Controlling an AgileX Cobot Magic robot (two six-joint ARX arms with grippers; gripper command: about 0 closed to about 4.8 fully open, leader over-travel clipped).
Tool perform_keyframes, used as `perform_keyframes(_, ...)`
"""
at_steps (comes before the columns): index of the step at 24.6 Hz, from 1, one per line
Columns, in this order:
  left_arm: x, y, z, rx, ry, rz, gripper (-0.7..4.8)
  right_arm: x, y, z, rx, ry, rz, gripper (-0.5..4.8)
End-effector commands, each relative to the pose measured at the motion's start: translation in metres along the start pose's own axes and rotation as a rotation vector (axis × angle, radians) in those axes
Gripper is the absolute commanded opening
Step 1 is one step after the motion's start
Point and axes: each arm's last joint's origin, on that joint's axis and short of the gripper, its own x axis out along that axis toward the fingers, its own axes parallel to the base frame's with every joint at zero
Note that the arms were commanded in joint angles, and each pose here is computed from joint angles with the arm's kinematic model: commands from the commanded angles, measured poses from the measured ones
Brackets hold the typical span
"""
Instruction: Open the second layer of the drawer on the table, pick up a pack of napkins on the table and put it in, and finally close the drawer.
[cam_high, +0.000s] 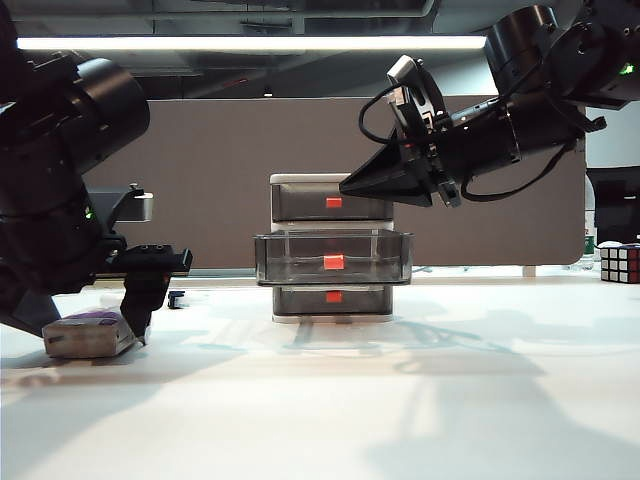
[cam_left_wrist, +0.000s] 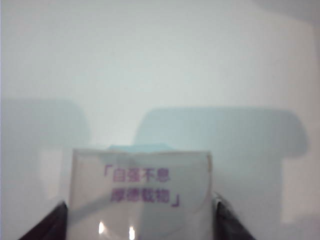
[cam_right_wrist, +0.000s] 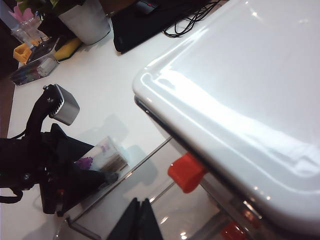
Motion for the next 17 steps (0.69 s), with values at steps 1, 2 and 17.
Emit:
perform_keyframes(1, 0.001, 0.001, -0.003, 0.009, 0.03, 0.006, 3.08, 0.0, 0.002, 0.004, -0.011, -0.013, 0.008, -0.05)
perform_keyframes(2, 0.001, 0.001, -0.003, 0.009, 0.031, 0.005, 2.19, 0.0, 0.002, 0.004, -0.012, -0.013, 0.008, -0.05)
perform_keyframes(17, -0.06, -0.02, 0.048, 0.185, -0.226, -0.172, 1.47, 0.0, 0.002, 0.004, -0.012, -0.014, 0.009, -0.05)
